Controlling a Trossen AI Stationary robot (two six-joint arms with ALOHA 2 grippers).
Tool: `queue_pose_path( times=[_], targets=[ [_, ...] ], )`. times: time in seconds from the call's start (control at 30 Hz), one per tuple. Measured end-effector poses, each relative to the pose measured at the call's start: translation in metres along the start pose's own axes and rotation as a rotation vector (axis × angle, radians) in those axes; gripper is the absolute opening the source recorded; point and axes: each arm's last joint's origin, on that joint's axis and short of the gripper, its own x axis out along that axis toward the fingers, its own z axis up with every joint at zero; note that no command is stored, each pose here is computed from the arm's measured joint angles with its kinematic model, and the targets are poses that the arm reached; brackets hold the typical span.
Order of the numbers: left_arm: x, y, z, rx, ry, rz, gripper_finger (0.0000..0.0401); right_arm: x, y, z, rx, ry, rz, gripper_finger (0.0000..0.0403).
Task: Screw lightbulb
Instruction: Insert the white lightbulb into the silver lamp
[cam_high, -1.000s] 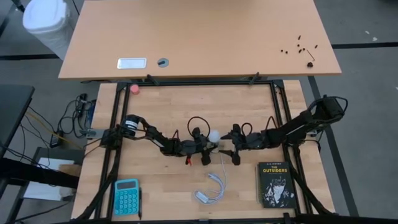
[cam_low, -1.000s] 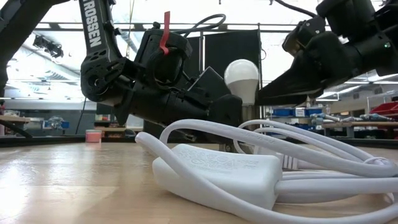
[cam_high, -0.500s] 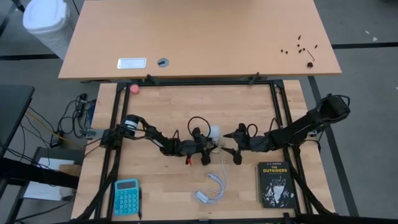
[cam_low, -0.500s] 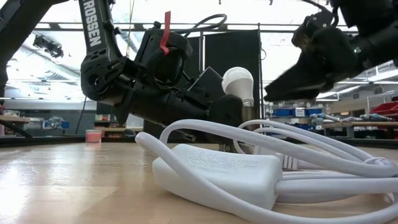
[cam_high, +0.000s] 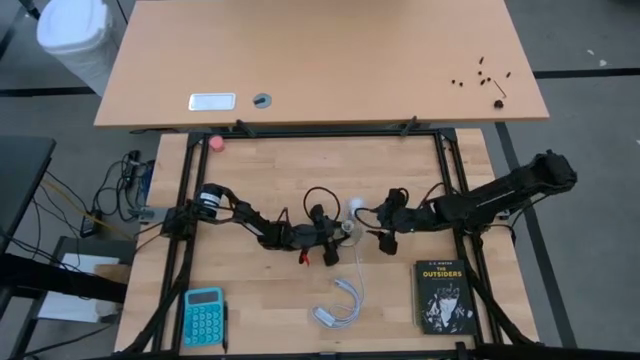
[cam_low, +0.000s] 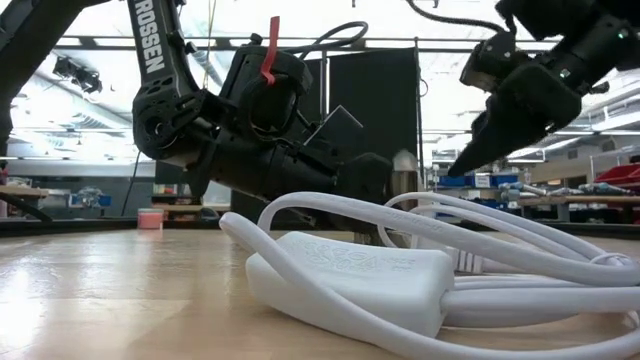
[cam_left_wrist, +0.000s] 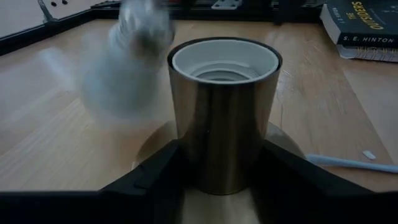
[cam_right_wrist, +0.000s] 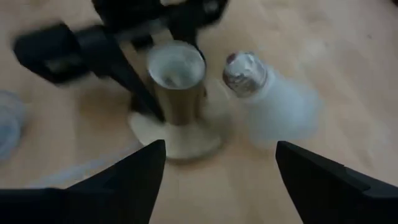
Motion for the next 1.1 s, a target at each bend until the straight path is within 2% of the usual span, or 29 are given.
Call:
queue_pose_path(
  times=[0.17,0.27,0.37,0.47,0.63,0.83,0.9,1.0,1.1],
  targets=[
    [0.0,0.0,-0.001,-0.012,0.012,-0.008,0.0209,0.003,-0.018,-0.006,0.038,0.089,-0.096,0.031],
    [0.0,0.0,-0.002,-0.023,0.022,-0.003,0.0209,0.004,-0.028,0.002,0.077,0.055,-0.208,0.031],
    [0.0,0.001,-0.003,-0.058,0.026,0.025,0.0209,0.003,-0.042,0.014,0.282,-0.01,-0.32,0.031],
    [0.0,0.002,-0.003,-0.081,0.024,0.036,0.0212,0.004,-0.059,0.017,0.484,0.015,-0.367,0.031],
    [0.001,0.005,-0.002,-0.103,0.009,0.049,0.0246,0.01,-0.077,0.01,0.604,0.091,-0.421,0.0309],
    [0.001,0.007,0.003,-0.105,0.006,0.035,0.0306,0.012,-0.076,0.009,0.624,0.12,-0.379,0.031],
    [-0.002,0.005,0.007,-0.07,0.025,0.029,0.0322,0.011,-0.072,0.009,0.613,0.113,-0.37,0.0309],
    [-0.008,0.005,0.015,-0.016,0.057,0.095,0.034,0.01,-0.067,0.009,0.586,0.105,-0.377,0.0309],
    [-0.015,0.007,0.026,0.023,0.089,0.108,0.035,0.009,-0.062,0.009,0.573,0.097,-0.377,0.0309]
  ],
)
